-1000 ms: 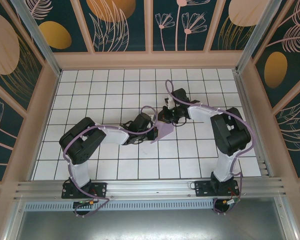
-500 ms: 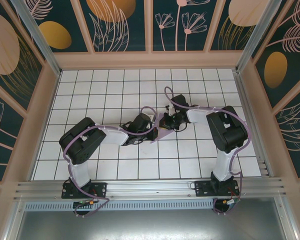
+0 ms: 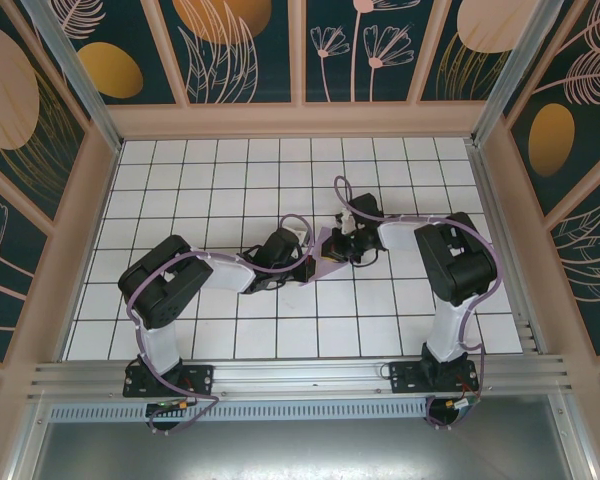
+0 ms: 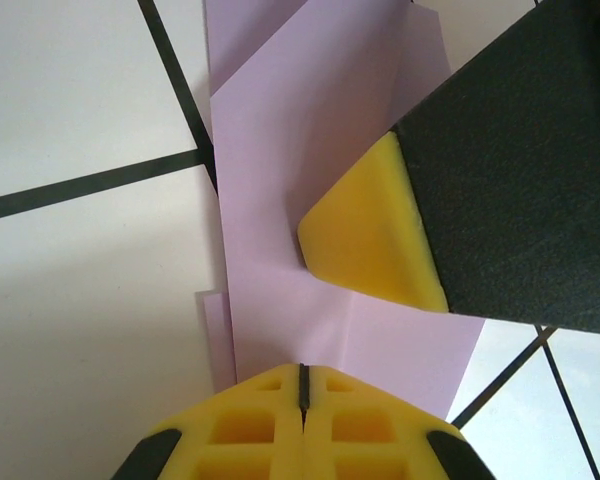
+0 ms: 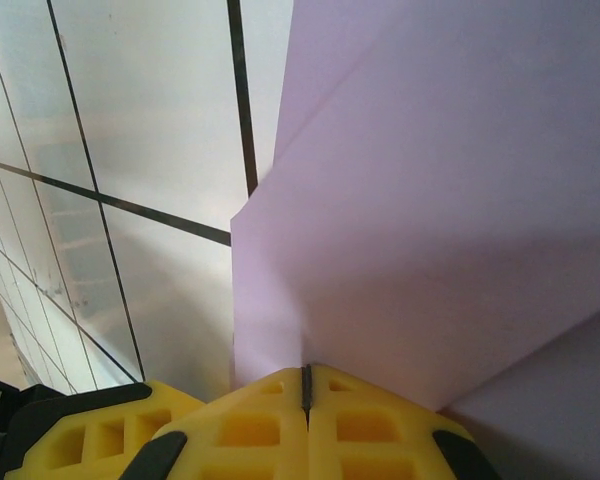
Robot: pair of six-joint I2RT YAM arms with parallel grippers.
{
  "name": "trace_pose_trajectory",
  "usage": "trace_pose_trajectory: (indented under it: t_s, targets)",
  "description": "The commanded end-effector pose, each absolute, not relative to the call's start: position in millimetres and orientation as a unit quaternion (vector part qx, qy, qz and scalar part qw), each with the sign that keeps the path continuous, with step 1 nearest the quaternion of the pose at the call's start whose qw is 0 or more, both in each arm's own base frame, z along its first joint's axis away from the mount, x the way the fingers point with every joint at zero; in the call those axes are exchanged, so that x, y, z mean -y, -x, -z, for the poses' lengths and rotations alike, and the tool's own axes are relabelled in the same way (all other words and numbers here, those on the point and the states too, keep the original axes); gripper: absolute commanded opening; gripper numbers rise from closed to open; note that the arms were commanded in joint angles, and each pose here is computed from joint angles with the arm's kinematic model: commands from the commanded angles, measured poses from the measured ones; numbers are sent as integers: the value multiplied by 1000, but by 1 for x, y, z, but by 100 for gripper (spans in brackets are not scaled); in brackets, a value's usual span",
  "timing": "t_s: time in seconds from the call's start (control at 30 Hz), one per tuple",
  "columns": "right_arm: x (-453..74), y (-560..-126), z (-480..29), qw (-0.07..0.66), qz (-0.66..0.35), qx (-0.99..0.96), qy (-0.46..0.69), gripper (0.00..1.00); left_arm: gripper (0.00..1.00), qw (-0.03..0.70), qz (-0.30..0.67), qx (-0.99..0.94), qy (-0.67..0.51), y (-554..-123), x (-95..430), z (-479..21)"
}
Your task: Fold a paper plane with a square sheet of paper (pick it up from the middle)
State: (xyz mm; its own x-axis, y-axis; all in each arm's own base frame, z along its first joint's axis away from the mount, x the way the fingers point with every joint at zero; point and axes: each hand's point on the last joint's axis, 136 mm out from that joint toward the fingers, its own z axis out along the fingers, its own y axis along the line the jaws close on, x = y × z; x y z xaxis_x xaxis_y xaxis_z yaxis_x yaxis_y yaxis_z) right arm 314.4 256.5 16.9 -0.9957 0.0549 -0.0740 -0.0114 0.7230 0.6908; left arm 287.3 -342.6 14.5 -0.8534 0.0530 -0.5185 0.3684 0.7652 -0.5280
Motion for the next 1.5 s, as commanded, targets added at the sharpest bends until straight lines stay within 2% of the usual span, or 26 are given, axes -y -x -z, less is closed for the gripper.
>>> trace_pose_trajectory:
  t_s: [0.0,0.37,0.53,0.7,0.8,1.0,1.13,1.27,1.47]
  targets:
    - [-233,-320,-11,66,-345,-936,-27,0,0,143,265,-945,-126,-243,310,42]
    - [-214,-341,-19,94,-346,-933,-44,0,0,143,279,-941,-129,-240,311,39]
    - [-210,-353,-42,129,-354,-925,-41,0,0,146,289,-937,-130,-241,316,35]
    - [-218,-347,-76,168,-384,-908,-16,0,0,150,297,-934,-130,-243,319,30]
    - [-236,-334,-81,166,-401,-901,8,0,0,152,299,-933,-129,-244,320,29]
    - [-272,-320,-63,132,-415,-899,42,0,0,151,300,-934,-126,-245,321,29]
    - [-276,-323,-49,118,-422,-898,41,0,0,147,299,-935,-122,-243,320,31]
    - [-263,-338,-39,124,-420,-899,22,0,0,143,298,-936,-120,-241,318,33]
    - [-217,-367,-18,146,-384,-911,-29,0,0,136,295,-938,-117,-237,315,37]
